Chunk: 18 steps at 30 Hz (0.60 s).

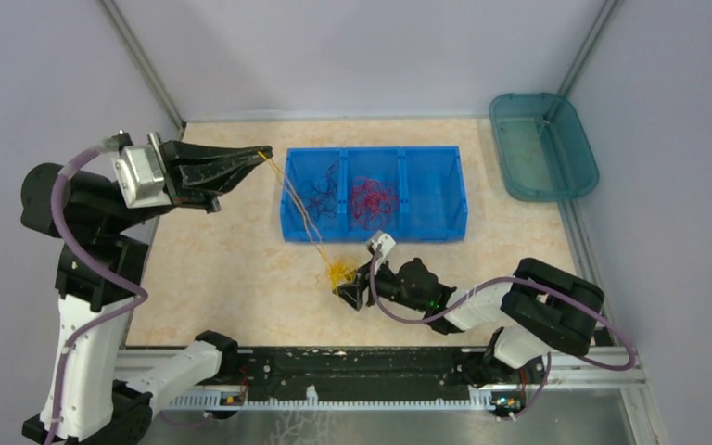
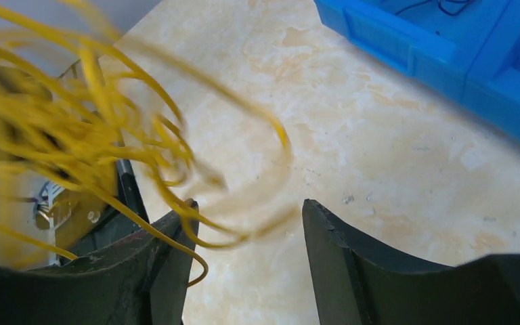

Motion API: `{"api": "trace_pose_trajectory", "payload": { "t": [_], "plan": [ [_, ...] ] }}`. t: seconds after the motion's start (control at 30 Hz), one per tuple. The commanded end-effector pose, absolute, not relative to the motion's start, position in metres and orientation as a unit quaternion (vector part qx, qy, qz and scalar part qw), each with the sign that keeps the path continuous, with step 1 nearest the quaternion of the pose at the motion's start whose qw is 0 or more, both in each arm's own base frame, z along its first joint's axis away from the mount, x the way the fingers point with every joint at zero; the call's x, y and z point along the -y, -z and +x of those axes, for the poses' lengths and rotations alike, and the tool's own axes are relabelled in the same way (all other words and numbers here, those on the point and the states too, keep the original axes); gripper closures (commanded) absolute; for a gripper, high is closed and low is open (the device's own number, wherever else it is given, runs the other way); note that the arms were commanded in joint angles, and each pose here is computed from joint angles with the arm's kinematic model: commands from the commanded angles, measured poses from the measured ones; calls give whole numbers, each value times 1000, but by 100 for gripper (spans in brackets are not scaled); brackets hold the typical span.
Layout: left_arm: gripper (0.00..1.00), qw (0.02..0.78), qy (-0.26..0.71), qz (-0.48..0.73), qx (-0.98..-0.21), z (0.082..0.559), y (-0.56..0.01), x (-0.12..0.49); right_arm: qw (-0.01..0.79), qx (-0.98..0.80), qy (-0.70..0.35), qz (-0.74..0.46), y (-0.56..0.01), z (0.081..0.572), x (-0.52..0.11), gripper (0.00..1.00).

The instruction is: Untangle the cables

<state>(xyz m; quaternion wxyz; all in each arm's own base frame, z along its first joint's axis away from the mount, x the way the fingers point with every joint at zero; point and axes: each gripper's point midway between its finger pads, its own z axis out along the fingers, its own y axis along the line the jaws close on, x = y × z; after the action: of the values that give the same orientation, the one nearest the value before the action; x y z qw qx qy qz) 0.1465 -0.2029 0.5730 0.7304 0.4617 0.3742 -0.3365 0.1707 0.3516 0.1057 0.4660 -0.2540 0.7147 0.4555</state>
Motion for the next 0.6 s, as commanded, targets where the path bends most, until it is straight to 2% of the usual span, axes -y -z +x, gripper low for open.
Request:
{"api": "trace_pose_trajectory", "payload": {
  "t": [0.0,0.4,0.57],
  "plan": [
    [100,792,282,428,-331,147,-614,188,491,-699,-458,-248,-117,170,-349,41],
    [100,878,176,353,-272,157,-677,156,495,-716,-430,-239,-103,168,-327,39],
    [100,910,133,307,-246,158,-701,137,494,-725,-419,-236,-95,169,-321,44]
  ]
}}
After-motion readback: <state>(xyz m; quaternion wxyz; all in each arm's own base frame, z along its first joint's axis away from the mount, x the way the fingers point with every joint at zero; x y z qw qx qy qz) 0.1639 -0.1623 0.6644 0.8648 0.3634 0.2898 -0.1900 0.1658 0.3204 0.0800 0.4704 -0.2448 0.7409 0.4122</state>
